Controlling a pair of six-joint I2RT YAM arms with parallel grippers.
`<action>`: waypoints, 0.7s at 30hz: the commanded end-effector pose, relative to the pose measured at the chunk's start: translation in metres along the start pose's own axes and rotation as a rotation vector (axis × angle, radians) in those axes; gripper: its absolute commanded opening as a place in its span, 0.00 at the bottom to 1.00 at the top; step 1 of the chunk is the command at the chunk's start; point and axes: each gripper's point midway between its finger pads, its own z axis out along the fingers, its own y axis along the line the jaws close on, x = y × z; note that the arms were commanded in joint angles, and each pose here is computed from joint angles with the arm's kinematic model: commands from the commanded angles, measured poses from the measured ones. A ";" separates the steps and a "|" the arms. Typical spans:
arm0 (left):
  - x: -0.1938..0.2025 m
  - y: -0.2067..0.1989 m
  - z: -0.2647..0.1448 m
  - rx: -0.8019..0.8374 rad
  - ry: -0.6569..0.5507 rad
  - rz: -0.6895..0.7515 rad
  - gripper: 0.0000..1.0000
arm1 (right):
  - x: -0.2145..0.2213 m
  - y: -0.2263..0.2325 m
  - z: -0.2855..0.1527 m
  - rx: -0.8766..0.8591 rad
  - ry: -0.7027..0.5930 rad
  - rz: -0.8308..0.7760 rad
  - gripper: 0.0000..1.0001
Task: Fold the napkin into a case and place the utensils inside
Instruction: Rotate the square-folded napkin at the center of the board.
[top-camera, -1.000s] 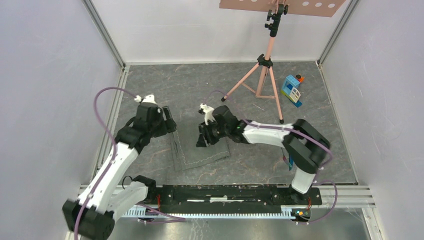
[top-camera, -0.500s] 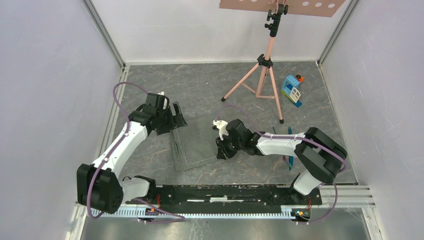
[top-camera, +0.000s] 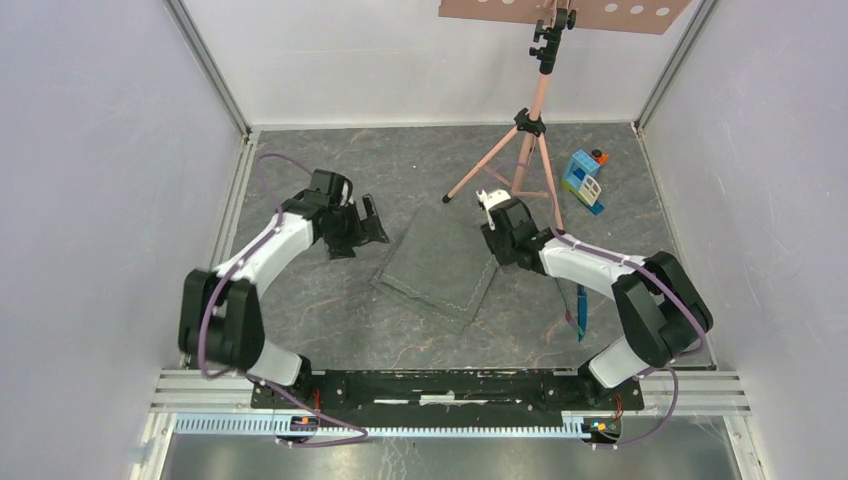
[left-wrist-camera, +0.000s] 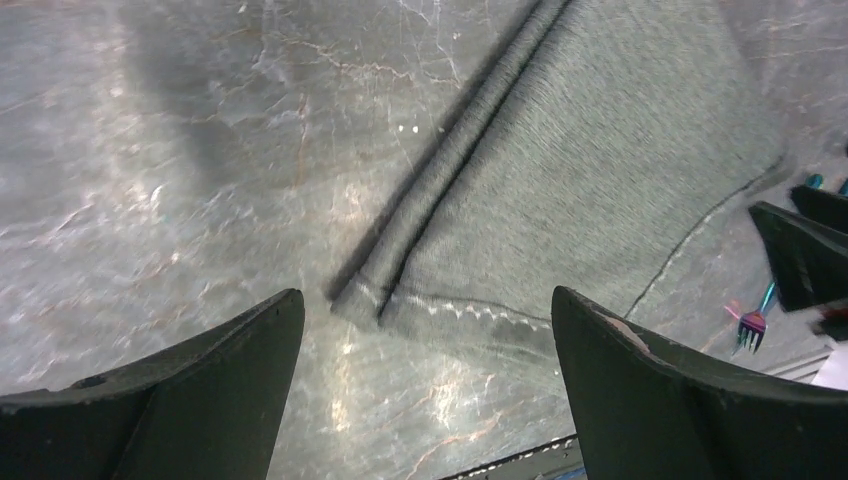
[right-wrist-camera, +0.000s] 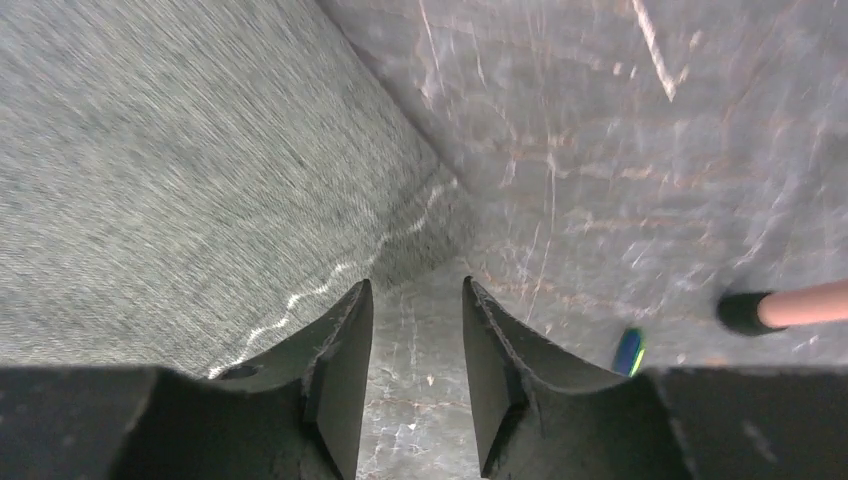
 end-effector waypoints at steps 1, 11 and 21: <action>-0.010 -0.016 0.034 0.066 0.053 -0.050 0.99 | -0.065 0.022 -0.034 -0.148 -0.151 -0.043 0.48; 0.038 -0.002 0.076 0.038 0.230 -0.032 0.91 | -0.022 0.068 -0.052 -0.444 -0.131 0.099 0.62; 0.150 -0.044 0.052 0.181 0.332 -0.004 0.74 | -0.004 0.057 -0.058 -0.453 -0.105 0.133 0.63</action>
